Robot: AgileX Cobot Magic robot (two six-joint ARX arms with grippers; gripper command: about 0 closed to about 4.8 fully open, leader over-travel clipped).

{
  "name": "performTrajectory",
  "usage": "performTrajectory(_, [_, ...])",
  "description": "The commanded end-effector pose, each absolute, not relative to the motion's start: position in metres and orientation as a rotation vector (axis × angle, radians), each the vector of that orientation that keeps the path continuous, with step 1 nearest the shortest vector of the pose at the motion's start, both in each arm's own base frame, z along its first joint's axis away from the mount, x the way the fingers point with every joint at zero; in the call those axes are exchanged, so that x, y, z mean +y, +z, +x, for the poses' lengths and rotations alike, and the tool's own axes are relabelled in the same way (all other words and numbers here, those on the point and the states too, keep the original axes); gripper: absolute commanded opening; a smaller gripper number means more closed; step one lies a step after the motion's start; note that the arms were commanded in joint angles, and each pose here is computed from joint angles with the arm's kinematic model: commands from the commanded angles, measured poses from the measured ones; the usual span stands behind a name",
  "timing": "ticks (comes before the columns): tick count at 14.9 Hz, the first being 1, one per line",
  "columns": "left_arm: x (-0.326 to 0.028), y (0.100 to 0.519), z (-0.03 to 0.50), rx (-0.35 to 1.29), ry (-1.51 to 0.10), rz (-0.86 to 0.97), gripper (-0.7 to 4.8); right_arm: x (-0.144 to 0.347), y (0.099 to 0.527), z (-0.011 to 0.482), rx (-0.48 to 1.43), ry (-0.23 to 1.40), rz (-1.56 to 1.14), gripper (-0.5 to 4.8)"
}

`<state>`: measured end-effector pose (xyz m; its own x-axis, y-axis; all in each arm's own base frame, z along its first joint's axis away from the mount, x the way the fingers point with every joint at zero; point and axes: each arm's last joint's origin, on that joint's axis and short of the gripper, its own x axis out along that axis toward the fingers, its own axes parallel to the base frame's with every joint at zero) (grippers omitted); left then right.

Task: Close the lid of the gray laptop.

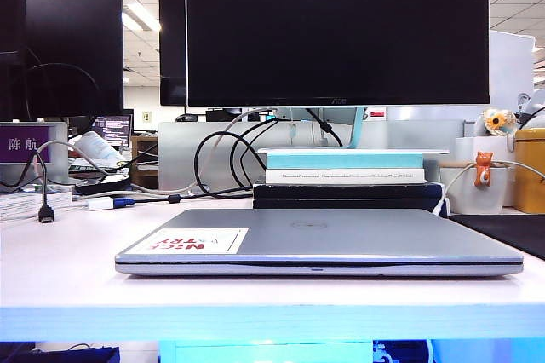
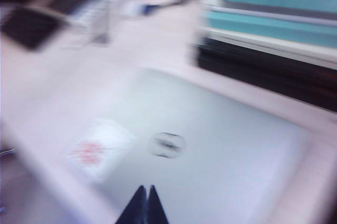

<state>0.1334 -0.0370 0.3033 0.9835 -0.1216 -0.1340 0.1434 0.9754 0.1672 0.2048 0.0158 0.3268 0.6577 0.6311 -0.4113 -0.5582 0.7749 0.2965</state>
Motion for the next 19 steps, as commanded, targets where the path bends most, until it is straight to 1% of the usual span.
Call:
performTrajectory(1, [-0.028,0.296,0.109,-0.038,-0.088,0.135,-0.05,0.011,0.322,0.183,0.326,0.479,0.086,-0.02])
performTrajectory(2, [-0.024,0.290,0.099,-0.067,-0.058,0.125,-0.05,0.011,0.316,0.171,0.248,0.448,0.086,-0.02])
performTrajectory(4, [-0.020,0.279,0.089,-0.097,-0.010,0.099,-0.05,0.010,0.306,0.157,0.153,0.423,0.087,-0.02])
performTrajectory(6, [-0.013,0.258,0.077,-0.138,0.070,0.003,-0.05,0.008,0.283,0.137,0.007,0.319,0.100,-0.02])
performTrajectory(8, [-0.010,0.235,0.073,-0.156,0.157,-0.023,-0.05,0.004,0.257,0.121,-0.119,0.201,0.126,-0.02])
performTrajectory(9, [-0.009,0.230,0.075,-0.136,0.191,-0.053,-0.05,0.003,0.247,0.116,-0.177,0.173,0.170,-0.02])
performTrajectory(11, [-0.010,0.223,0.078,-0.127,0.185,-0.052,-0.05,0.003,0.227,0.108,-0.274,0.166,0.242,-0.02])
performTrajectory(12, [-0.011,0.215,0.081,-0.117,0.186,-0.040,-0.05,0.001,0.212,0.105,-0.284,0.119,0.277,-0.02])
performTrajectory(14, [-0.013,0.205,0.084,-0.097,0.181,-0.019,-0.06,0.001,0.192,0.105,-0.251,0.099,0.329,-0.02])
performTrajectory(16, [-0.017,0.190,0.089,-0.073,0.091,0.052,-0.05,0.000,0.181,0.106,-0.128,0.061,0.336,-0.02])
performTrajectory(19, [-0.018,0.176,0.093,-0.055,0.071,0.077,-0.06,0.000,0.178,0.106,-0.101,0.060,0.286,-0.02])
